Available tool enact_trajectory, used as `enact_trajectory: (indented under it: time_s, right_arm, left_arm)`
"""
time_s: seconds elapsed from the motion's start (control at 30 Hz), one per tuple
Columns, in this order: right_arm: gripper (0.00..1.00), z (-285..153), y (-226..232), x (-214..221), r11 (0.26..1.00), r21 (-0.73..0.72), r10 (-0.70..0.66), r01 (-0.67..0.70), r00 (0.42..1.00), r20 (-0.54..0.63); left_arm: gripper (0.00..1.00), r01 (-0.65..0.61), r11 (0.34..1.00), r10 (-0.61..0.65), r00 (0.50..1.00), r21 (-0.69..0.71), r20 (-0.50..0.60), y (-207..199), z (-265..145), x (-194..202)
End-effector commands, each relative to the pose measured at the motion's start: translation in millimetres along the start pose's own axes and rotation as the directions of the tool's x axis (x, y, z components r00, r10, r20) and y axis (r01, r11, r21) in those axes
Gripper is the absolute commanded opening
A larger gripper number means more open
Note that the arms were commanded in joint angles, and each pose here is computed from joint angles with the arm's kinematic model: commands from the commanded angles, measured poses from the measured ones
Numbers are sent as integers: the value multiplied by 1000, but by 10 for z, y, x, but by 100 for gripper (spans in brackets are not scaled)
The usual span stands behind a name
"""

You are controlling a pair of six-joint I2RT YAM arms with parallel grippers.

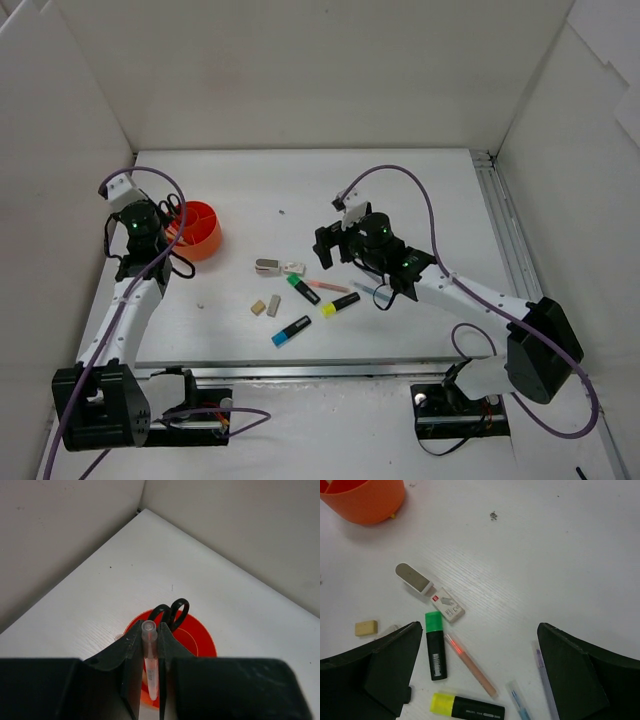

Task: Sort the stationery into containers
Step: Place the pen in the storage box.

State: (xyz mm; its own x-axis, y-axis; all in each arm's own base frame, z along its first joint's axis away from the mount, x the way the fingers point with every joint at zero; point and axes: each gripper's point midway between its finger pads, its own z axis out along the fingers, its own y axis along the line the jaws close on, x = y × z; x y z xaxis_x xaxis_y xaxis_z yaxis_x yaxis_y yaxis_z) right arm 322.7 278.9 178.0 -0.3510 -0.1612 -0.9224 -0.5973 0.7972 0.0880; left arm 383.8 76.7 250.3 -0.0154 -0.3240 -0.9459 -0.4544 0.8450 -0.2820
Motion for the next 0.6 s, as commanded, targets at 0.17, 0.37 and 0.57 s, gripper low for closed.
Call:
enact_trajectory:
  time_s: [0.17,0.37,0.57]
  right_arm:
    - [98,-163,-379,-119,991,128,22,-30,998,57]
    - [98,-198,-533,-44,982,181,36,-44,998,50]
    - [98,-164,-750,177,971,238,37,-29,999,-28]
  left_arm:
    - [0,55,998,-53,982,-6,182,-62,293,-384]
    - [0,59,996,-50,988,-59,143,25,400,-197]
    - [36,105,989,-96,991,-102,93,135,337,1]
